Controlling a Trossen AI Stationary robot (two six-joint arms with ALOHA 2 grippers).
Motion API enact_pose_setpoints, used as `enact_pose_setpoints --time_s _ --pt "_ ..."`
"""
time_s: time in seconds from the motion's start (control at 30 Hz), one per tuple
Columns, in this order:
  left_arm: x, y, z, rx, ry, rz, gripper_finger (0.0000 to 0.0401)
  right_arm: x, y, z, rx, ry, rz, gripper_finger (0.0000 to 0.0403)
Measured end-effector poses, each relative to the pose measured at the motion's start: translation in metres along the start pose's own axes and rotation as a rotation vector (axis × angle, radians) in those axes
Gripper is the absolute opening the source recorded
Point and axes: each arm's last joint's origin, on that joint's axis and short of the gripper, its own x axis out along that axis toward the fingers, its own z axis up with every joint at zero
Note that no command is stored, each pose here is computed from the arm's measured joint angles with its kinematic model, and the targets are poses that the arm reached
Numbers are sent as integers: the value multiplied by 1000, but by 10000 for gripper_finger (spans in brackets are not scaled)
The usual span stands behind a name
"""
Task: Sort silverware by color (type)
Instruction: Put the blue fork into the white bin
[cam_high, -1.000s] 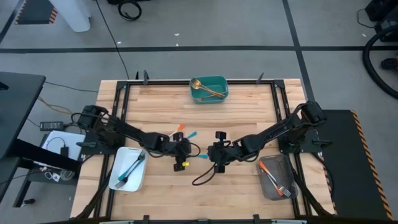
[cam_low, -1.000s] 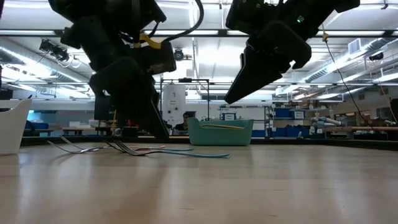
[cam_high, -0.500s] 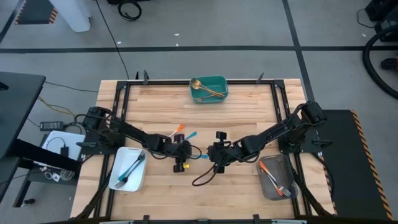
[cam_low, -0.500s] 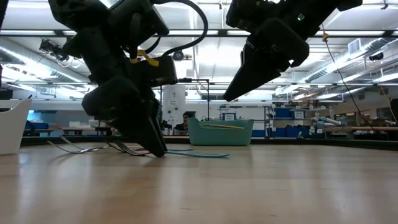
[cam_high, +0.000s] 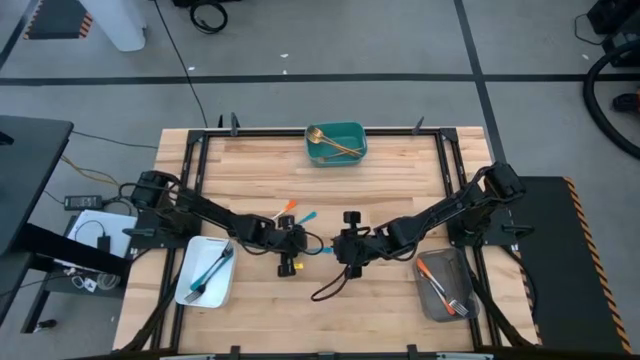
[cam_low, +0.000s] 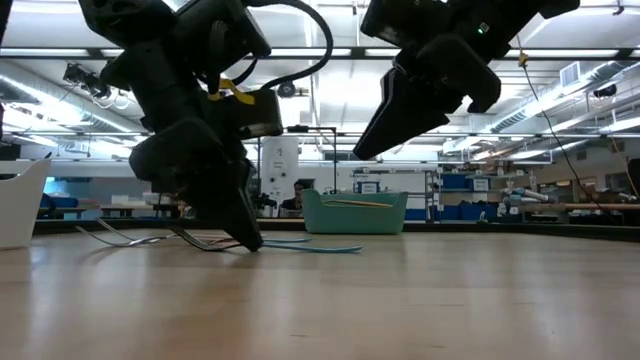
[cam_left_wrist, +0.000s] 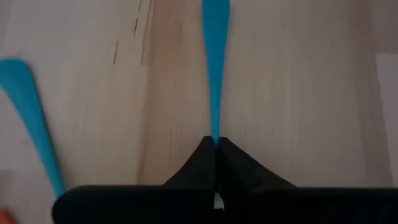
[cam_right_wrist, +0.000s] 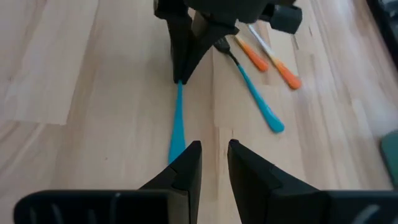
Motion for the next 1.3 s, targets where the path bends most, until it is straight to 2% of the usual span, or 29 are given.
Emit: enact_pose_setpoints --time_s 0.17,0.3,0.47,0.57,0.87,1.13,1.3 --pt "-16 -1 7 -83 -42 6 9 3 -6 2 -33 -7 14 85" --pt "-35 -8 6 -141 -35 -6 9 7 -7 -5 -9 -25 -27 84" --pt "-68 -14 7 -238 -52 -37 8 14 -6 -20 87 -132 -29 81" --pt "-86 -16 7 -274 -87 -15 8 15 -7 -24 120 -180 -83 81" --pt "-132 -29 -14 -394 -121 109 9 17 -14 -23 44 -248 -147 81" --pt "-143 -50 -35 -499 -68 91 10 20 -24 -18 20 -278 -183 81" --pt "-153 -63 -45 -563 -32 31 11 22 -31 -16 17 -294 -201 81"
